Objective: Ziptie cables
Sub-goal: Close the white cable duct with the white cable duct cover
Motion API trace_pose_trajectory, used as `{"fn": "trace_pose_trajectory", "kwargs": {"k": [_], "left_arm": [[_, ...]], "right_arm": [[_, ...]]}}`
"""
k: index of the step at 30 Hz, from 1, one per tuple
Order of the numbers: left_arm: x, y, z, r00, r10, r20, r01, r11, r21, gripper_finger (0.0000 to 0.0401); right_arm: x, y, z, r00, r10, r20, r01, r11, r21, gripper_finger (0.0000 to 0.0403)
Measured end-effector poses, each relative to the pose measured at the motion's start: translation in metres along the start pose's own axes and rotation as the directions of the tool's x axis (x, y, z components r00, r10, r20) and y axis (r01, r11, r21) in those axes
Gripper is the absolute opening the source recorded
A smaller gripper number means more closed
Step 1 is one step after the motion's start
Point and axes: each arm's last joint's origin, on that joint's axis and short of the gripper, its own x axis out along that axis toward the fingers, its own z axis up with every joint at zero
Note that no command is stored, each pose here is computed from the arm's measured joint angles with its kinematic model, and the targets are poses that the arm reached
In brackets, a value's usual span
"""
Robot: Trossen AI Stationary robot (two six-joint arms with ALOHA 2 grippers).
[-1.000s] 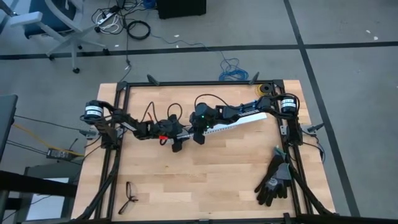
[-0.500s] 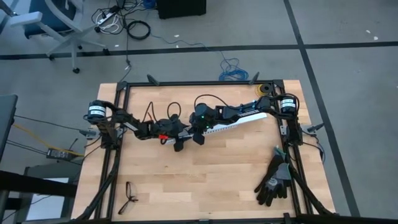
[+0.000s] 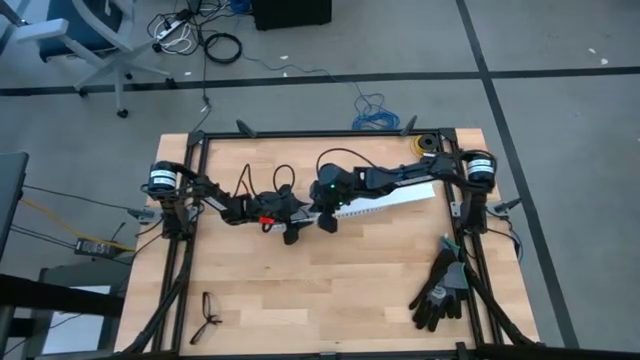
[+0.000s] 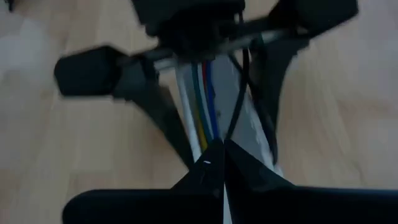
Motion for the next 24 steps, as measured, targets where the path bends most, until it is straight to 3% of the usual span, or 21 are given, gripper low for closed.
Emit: {"fn": "trace_pose_trajectory", "kwargs": {"k": [6, 13, 24], "left_arm": [[0.000, -0.001, 0.000, 0.999, -0.040, -0.004, 0.040, 0.999, -0.019, 0.0292], [0.002, -0.002, 0.002, 0.999, -0.046, -0.004, 0.046, 0.999, -0.022, 0.0319], [0.004, -0.002, 0.006, 0.999, -0.046, 0.011, 0.046, 0.998, 0.050, 0.0348]], "right_arm": [[-0.028, 0.004, -0.009, 0.996, -0.056, -0.069, 0.056, 0.998, 0.001, 0.0000], [-0.050, 0.006, -0.031, 0.990, -0.108, -0.096, 0.116, 0.990, 0.081, 0.0000], [-0.049, 0.004, -0.060, 0.989, -0.107, -0.100, 0.125, 0.973, 0.192, 0.0000]]}}
